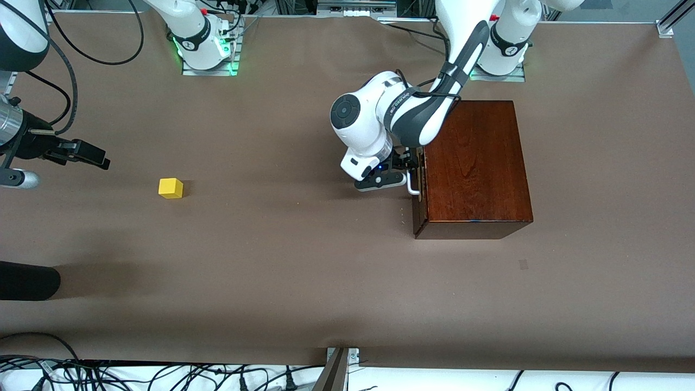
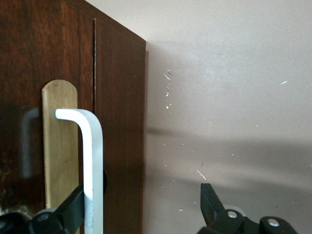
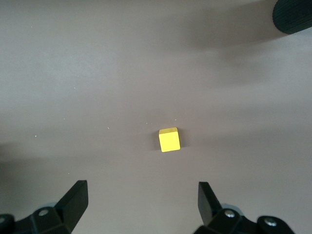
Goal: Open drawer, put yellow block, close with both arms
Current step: 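Grasp the white drawer handle with the left gripper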
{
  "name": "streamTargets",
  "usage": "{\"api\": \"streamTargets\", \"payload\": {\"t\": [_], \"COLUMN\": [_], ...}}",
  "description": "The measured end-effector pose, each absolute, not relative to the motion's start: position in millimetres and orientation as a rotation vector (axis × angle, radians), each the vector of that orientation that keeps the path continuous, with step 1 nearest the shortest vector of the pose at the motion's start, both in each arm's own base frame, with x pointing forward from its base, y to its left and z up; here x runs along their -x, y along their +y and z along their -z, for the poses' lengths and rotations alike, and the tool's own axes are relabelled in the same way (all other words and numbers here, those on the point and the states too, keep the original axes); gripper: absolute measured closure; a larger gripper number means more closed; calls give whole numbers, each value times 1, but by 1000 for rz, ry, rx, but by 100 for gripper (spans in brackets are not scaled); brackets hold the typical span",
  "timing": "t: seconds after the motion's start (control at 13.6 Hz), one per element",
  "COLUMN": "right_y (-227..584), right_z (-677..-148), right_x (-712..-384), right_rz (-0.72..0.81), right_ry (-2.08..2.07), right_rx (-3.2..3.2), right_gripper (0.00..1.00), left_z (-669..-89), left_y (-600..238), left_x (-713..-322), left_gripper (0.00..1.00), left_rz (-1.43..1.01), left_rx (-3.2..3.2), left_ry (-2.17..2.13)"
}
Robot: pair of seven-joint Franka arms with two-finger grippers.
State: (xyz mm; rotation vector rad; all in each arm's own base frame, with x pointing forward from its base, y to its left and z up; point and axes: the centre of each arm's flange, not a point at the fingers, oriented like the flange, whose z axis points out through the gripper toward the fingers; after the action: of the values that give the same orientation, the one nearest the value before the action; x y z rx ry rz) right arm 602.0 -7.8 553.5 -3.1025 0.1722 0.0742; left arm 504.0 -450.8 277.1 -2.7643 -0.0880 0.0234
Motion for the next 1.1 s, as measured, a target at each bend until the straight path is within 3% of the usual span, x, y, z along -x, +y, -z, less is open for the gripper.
{"api": "streamTargets", "payload": {"t": [1.1], "right_y": [-8], "right_z": [-546], "right_x": [-603], "right_rz": [-103], "right_ry": [168], "right_rx": [3103], "right_gripper": [0], "left_z": [-287], "left_y": [-479], "left_x": [-506], "left_gripper": [0], "left_rz": [-34], "left_rx": [2824], "left_ry": [-113]}}
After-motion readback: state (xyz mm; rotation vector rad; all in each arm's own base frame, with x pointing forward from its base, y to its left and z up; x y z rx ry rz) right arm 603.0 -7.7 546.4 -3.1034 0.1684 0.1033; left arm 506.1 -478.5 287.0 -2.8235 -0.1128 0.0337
